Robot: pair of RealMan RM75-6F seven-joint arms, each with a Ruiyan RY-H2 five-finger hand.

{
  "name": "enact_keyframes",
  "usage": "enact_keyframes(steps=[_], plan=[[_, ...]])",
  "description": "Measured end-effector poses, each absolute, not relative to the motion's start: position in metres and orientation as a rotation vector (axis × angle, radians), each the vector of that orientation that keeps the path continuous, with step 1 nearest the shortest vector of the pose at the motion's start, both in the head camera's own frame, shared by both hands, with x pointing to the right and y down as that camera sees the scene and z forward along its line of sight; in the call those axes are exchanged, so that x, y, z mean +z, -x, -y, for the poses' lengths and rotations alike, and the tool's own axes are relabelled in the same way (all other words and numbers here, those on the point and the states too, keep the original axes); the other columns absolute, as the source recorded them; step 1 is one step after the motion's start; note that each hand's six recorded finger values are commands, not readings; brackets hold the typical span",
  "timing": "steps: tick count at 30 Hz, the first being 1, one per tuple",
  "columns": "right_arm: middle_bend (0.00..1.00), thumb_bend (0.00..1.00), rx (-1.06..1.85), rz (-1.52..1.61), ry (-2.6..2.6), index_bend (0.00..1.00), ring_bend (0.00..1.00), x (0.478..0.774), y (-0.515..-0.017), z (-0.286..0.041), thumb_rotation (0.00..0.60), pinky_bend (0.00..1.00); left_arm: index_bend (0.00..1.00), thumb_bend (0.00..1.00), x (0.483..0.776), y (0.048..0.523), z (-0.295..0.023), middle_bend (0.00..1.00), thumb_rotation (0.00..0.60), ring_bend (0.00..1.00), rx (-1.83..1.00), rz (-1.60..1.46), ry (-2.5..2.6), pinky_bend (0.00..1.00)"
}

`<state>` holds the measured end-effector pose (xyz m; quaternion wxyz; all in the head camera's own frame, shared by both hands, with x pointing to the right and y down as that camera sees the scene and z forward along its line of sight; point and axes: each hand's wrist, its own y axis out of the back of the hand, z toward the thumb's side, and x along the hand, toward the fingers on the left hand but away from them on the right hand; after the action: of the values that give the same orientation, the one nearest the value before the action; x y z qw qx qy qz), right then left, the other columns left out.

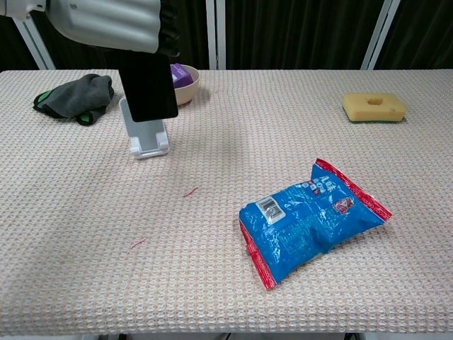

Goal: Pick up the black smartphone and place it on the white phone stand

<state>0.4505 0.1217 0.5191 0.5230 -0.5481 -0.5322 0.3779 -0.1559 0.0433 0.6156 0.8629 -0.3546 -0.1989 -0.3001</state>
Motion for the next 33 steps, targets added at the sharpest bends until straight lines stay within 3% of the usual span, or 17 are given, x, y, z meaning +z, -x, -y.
enact_keyframes(steps=[17, 33], plan=[[0.00, 0.35, 0.912, 1.245, 1.312, 0.00, 0.00, 0.519, -0.447, -0.120, 0.600, 0.00, 0.71, 0.43, 0.645, 0.174, -0.052, 0.67, 0.600, 0.48, -0.586, 0.416, 0.847, 0.63], [0.00, 0.36, 0.928, 1.233, 1.325, 0.00, 0.00, 0.523, -0.445, -0.116, 0.600, 0.00, 0.70, 0.43, 0.667, 0.187, -0.042, 0.67, 0.600, 0.47, -0.620, 0.398, 0.885, 0.63]])
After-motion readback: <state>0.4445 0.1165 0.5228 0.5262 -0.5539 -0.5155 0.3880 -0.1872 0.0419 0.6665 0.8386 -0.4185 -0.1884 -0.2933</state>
